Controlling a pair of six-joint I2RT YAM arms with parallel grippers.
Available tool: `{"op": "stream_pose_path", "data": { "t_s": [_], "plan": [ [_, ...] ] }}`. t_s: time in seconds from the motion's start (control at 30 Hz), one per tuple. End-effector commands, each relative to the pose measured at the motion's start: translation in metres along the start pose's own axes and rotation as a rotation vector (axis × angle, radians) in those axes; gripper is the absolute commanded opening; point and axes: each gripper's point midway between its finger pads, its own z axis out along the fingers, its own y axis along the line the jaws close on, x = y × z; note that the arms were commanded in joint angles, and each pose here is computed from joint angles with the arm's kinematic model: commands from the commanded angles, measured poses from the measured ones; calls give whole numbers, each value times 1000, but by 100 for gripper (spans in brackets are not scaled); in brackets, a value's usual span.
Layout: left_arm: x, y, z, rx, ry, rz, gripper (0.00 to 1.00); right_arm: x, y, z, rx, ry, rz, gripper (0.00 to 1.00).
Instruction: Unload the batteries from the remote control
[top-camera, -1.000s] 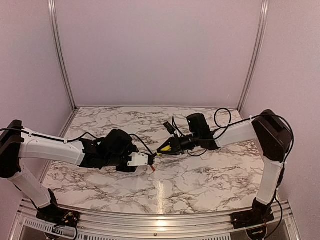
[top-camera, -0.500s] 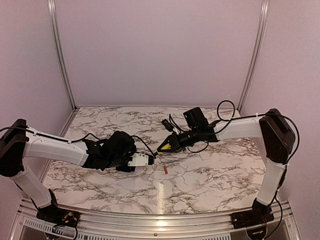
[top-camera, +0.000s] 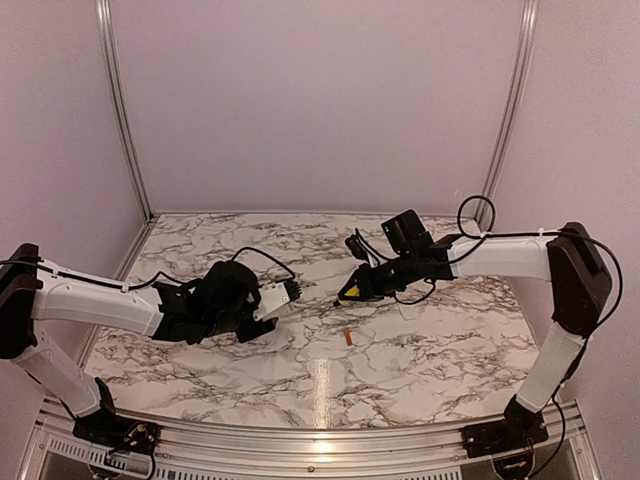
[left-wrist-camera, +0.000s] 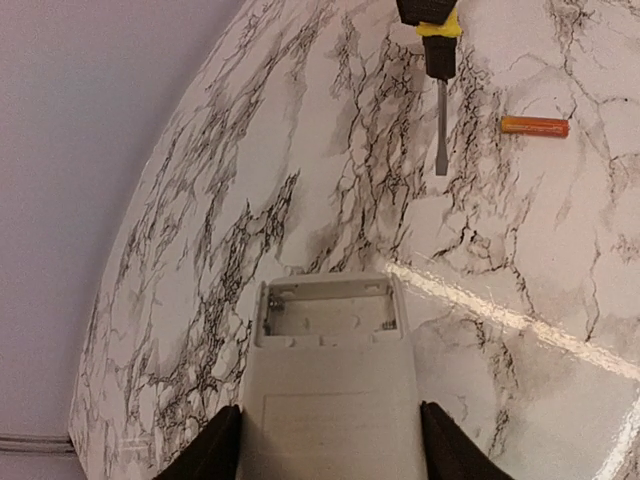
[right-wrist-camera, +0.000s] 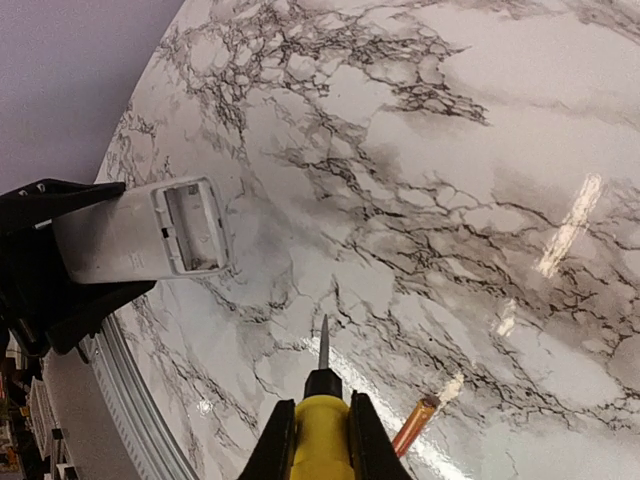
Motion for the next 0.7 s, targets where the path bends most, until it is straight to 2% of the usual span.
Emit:
{"op": "stream_pose_path", "data": {
  "t_s": [0.0,0.4,0.5,0.6,0.67],
  "plan": [
    [-1,4,-7,-24,-67,-213,1,13,-24,5,-24,40,79,0],
    [24,-23,-11,41,-145,-408,35,44,-46,34,-126,160,167,0],
    [27,-22,-14,28,-164,-435,54,52,-52,39,-122,183,167,4],
    [31,-25,-14,33,-158,-434,79,59,-59,43,-103,202,161,8],
    [33,-26,-14,34,-153,-432,84,61,-62,45,-94,212,159,13]
  ]
}}
